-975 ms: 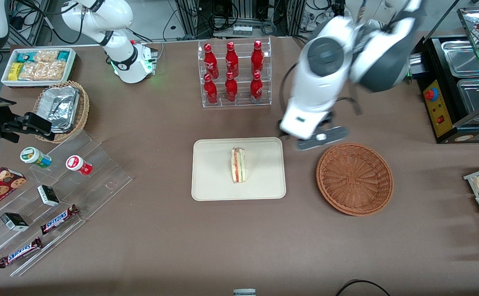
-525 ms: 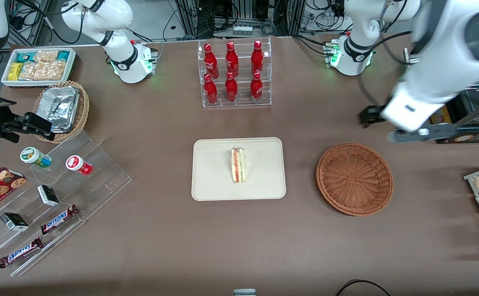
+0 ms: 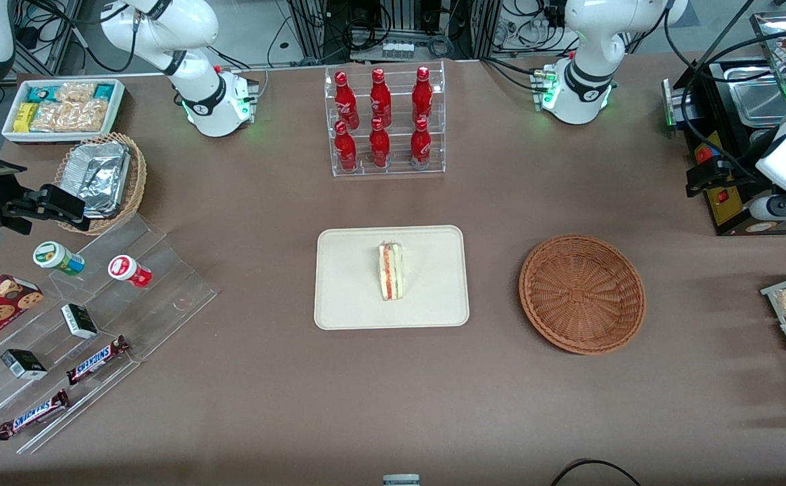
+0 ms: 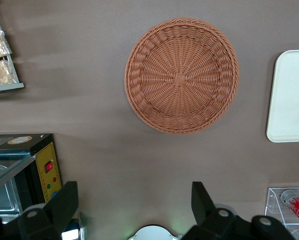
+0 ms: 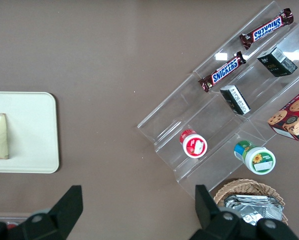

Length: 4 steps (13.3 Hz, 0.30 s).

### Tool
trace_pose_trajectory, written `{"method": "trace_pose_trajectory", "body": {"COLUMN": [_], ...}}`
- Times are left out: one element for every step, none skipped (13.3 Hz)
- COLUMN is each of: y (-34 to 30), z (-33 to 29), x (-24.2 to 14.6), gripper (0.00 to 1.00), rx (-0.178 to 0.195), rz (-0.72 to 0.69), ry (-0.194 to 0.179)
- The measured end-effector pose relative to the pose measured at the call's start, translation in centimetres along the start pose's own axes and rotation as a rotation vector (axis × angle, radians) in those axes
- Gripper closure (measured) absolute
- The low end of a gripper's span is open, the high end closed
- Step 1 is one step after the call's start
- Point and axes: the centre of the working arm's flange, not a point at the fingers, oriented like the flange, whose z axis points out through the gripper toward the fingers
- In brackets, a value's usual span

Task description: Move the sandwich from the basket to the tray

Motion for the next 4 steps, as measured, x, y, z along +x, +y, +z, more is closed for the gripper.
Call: {"method": "trace_pose_trajectory", "body": {"y": [-0.14, -0.22, -0.15, 0.19], "z": [-0.04, -0.10, -0.21, -0.36], "x": [-0.06, -0.11, -0.18, -0.29], "gripper": [0.00, 0.00, 0.00, 0.00], "rx": [0.000, -0.001, -0.001, -0.001], "rz": [-0.003, -0.004, -0.003, 0.003], "ry": [0.000, 0.000, 0.002, 0.004]}}
